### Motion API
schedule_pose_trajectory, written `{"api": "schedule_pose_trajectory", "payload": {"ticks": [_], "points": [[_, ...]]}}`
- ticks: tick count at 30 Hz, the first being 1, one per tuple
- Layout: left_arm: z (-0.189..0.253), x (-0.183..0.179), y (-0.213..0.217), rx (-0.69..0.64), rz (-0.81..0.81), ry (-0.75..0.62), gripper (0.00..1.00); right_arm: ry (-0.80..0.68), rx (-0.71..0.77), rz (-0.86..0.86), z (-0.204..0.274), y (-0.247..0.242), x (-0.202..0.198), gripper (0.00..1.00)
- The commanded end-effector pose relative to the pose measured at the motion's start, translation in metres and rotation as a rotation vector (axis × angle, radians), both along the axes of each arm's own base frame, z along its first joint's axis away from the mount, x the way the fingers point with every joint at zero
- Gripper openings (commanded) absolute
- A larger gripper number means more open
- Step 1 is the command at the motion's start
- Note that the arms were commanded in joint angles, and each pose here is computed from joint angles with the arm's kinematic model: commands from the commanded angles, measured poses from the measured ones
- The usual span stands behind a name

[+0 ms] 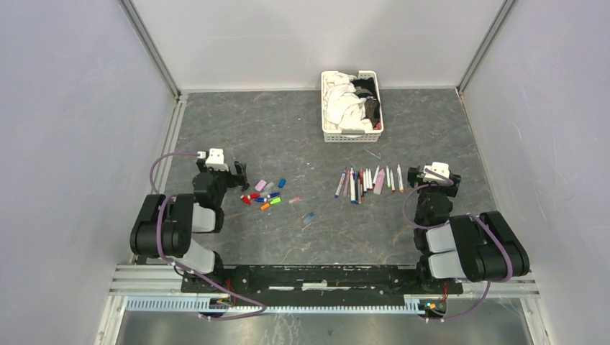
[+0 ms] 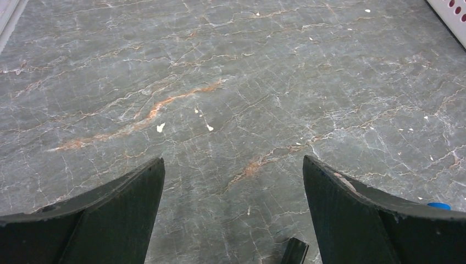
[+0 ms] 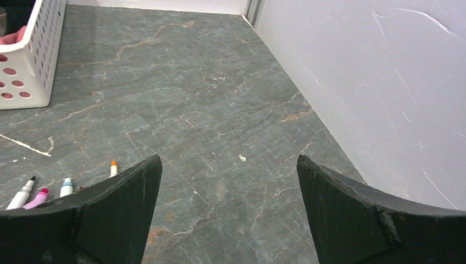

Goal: Open the pen caps

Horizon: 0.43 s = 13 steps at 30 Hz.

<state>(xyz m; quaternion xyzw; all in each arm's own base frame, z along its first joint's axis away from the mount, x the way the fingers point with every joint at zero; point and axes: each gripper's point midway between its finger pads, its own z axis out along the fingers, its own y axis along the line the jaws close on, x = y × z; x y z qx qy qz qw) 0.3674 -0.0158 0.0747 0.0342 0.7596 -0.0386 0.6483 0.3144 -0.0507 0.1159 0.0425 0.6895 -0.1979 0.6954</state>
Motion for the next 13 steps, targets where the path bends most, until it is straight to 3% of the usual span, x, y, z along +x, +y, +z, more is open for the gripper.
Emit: {"api": "schedule_pose_trajectory", "payload": {"ticks": [1,13], "points": [[0.0159,0.0071,0.0056,0.017,0.025,-0.060,1.00,0.073,0.022,0.031,-0.0302,0.0025,-0.0279,0.98],[0.0151,0.0085,0.0056,0.018,0.025,-0.054,1.00,0.073,0.022,0.030,-0.0302,0.0024,-0.0281,0.98]]}}
